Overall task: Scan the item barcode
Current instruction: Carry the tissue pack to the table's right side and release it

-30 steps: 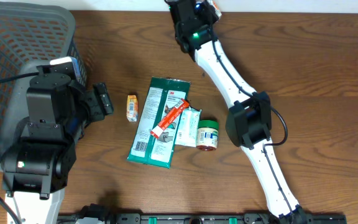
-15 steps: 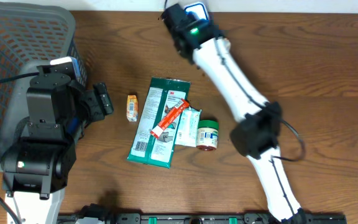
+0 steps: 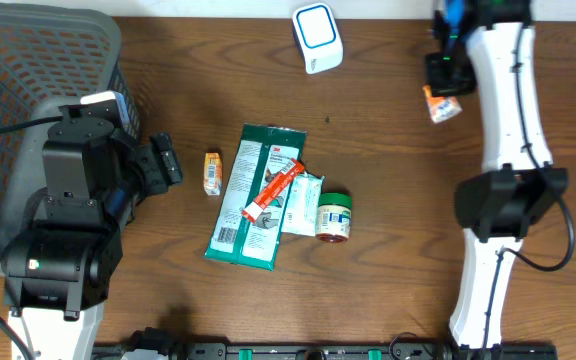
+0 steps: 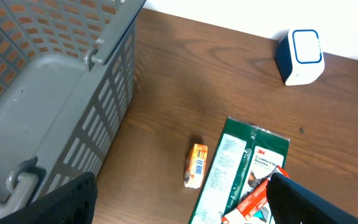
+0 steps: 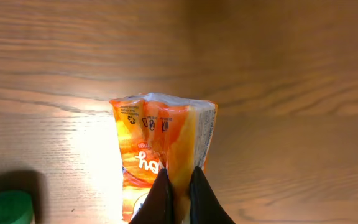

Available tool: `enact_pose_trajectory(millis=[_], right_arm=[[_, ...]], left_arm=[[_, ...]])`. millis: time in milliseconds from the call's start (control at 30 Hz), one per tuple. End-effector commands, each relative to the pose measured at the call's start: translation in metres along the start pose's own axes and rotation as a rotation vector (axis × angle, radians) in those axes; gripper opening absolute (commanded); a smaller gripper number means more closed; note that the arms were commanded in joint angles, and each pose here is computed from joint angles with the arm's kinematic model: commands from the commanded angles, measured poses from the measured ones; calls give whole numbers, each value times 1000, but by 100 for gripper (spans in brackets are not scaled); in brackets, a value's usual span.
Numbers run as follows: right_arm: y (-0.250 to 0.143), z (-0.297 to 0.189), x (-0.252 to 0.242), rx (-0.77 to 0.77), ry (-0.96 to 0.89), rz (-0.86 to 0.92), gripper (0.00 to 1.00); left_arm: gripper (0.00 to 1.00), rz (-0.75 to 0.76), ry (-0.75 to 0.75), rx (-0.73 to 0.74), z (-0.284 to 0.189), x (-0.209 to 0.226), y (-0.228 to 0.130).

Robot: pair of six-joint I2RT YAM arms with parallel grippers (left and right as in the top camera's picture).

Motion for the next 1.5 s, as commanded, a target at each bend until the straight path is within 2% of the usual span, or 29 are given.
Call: enact_pose_trajectory(millis=[0, 200, 400, 533, 733, 767, 800, 833, 867, 967, 1133, 1333, 1467], right_arm=[[-10, 20, -20, 82, 104, 107, 1], [-37, 75, -76, 231, 70, 230, 1], [-66, 142, -122, 294, 71, 360, 1], [-88, 164, -157, 310, 74, 459, 1], [-126, 171, -211, 346, 94, 691, 2], [-129, 172, -216, 345, 112, 715, 5], [-132, 172, -220, 340, 140, 741, 20], [-134, 172, -222, 333, 180, 768, 52], [-135, 171, -223, 320, 232, 798, 99], [-138, 167, -225, 302, 354, 864, 99], [-158, 153, -240, 337, 370, 955, 99], [-138, 104, -243, 195, 374, 945, 99], [-112, 66, -220, 81, 480, 898, 99]], left_arm=[[87, -11, 8, -12, -2, 2, 4], [87, -11, 8, -12, -2, 2, 4], [87, -11, 8, -12, -2, 2, 4], [87, -11, 8, -12, -2, 2, 3], [87, -11, 8, -12, -2, 2, 3], [87, -11, 8, -12, -2, 2, 3], [87, -11, 8, -12, -2, 2, 4], [87, -11, 8, -12, -2, 2, 4], [87, -11, 8, -12, -2, 2, 3], [87, -11, 8, -12, -2, 2, 4], [87, -11, 8, -12, -2, 2, 3], [87, -11, 8, -12, -2, 2, 4], [87, -11, 8, -12, -2, 2, 4]])
Point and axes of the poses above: each gripper's point midway between its finger pads, its own z axis out along the fingers, its own x axis along the line the jaws close on, y = z × x, the point moved 3 cm from there along -z, back along the fingers, and after that the axes turned 2 degrees about z, right-handed, at the moved point
